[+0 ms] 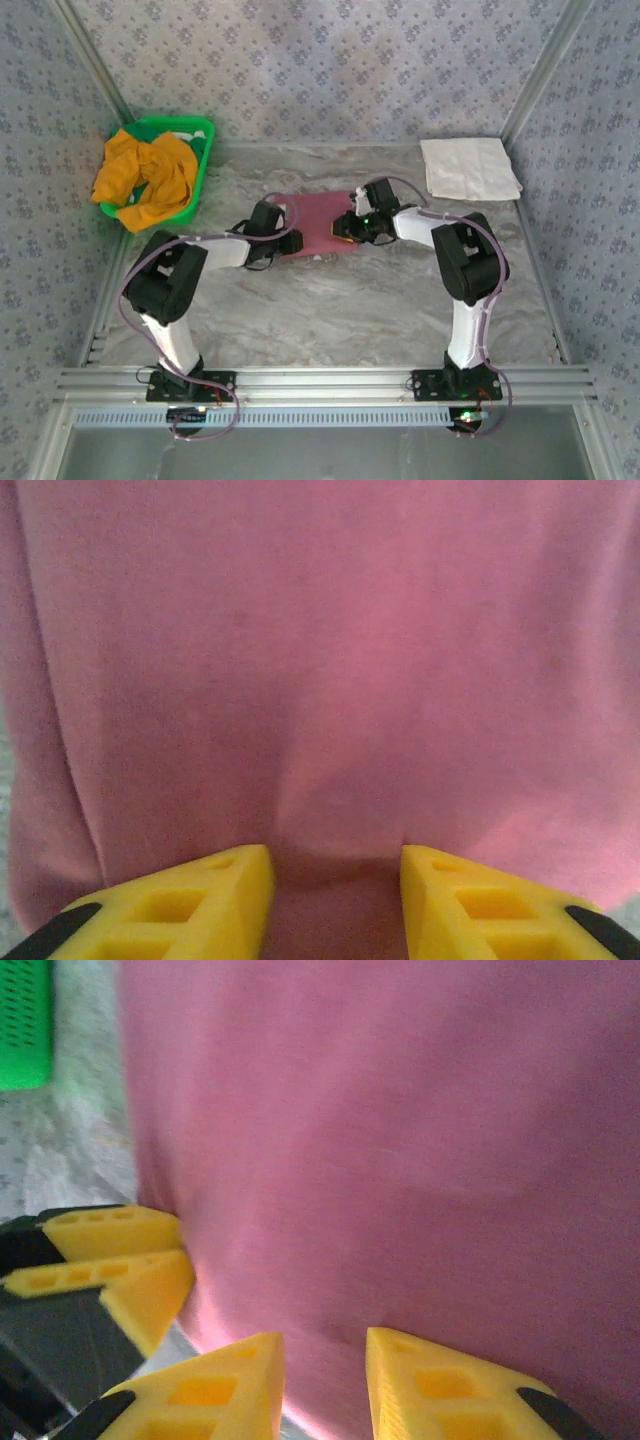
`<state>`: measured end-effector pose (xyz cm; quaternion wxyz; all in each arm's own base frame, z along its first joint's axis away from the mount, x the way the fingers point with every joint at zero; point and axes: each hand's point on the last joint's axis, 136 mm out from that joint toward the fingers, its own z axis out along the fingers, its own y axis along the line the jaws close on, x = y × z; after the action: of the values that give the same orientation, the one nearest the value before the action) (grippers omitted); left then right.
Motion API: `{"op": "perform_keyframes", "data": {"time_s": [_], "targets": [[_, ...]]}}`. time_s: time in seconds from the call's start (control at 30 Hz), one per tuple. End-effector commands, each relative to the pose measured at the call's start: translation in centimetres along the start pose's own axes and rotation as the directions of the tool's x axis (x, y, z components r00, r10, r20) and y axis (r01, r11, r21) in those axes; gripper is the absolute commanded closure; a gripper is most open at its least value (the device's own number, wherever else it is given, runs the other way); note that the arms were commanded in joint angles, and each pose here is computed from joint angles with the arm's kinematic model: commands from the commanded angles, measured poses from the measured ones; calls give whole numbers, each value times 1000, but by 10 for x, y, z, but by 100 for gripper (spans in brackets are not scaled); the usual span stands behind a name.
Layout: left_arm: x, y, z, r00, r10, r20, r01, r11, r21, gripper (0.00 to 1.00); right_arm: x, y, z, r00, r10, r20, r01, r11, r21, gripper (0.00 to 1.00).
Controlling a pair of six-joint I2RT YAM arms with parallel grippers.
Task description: Fold and stack the t-shirts
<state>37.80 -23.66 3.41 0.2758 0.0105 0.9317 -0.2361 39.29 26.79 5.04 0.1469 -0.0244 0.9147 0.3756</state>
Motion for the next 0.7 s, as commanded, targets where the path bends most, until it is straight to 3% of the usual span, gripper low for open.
{"op": "perform_keyframes", "data": {"time_s": [0.0, 0.17, 0.3, 0.4, 0.67], "targets": [[8, 13, 6, 999, -35, -18, 34, 999, -29, 61, 6, -15, 6, 999, 33, -5, -33, 999, 20, 70], [-11, 11, -15, 999, 10, 31, -8, 998, -68, 61, -4, -1, -11, 1000, 13, 23, -13, 1000, 14, 67], [-35, 5, -25, 997, 51, 61, -45, 995, -92, 60, -19, 4, -34, 997, -15, 76, 10, 998, 59, 56], [-48, 4, -18, 995, 73, 64, -65, 992, -111, 59, -41, 0, -46, 991, -37, 126, 21, 992, 125, 39], [-45, 12, 15, 997, 74, 10, -72, 988, -135, 59, -67, -32, -38, 992, -51, 115, 16, 959, 283, 29]]}}
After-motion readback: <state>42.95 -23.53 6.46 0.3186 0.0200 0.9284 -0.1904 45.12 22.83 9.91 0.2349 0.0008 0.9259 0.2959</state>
